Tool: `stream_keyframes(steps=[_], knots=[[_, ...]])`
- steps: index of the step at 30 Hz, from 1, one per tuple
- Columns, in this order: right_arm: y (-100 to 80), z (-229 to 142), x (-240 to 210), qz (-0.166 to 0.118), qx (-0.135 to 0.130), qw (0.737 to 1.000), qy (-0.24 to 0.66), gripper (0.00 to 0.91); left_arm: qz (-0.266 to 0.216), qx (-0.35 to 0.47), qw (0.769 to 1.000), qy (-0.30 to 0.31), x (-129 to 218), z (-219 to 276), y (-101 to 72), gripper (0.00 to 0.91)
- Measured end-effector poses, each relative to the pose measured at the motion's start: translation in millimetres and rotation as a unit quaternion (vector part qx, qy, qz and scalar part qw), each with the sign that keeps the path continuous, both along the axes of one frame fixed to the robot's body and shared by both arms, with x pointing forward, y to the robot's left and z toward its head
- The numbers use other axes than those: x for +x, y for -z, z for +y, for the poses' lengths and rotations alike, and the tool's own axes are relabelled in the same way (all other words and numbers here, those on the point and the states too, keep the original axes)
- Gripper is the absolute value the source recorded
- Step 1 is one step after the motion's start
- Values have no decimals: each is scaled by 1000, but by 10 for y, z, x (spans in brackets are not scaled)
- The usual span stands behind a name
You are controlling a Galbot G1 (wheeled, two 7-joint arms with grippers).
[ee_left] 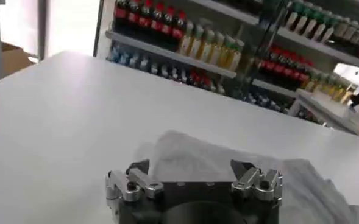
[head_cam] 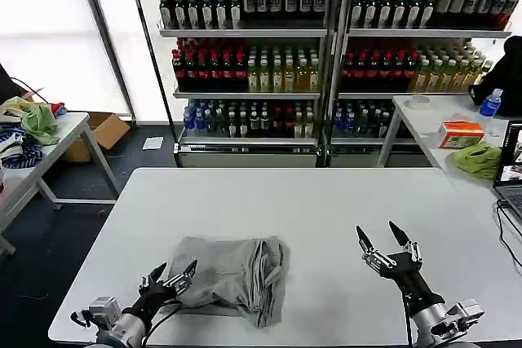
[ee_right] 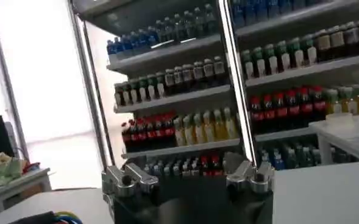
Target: Fold and organize the clothes.
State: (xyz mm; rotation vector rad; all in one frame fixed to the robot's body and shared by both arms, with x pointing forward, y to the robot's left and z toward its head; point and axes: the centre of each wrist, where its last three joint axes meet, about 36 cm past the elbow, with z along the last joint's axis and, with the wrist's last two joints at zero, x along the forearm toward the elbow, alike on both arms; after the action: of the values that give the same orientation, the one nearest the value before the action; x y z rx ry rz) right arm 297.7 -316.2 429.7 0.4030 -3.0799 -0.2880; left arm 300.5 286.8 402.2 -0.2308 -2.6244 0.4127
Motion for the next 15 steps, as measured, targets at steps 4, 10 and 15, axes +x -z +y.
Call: stream_keyframes(steps=[4, 10, 15], knots=[[-25, 11, 4, -3, 1, 1000, -1, 907, 7, 1, 1000, 2, 7, 28, 92, 907], [5, 27, -16, -1, 5, 1000, 0, 907, 16, 1, 1000, 3, 44, 91, 218, 514], [26, 33, -42, -1, 8, 1000, 2, 907, 16, -7, 1000, 4, 67, 67, 266, 10]])
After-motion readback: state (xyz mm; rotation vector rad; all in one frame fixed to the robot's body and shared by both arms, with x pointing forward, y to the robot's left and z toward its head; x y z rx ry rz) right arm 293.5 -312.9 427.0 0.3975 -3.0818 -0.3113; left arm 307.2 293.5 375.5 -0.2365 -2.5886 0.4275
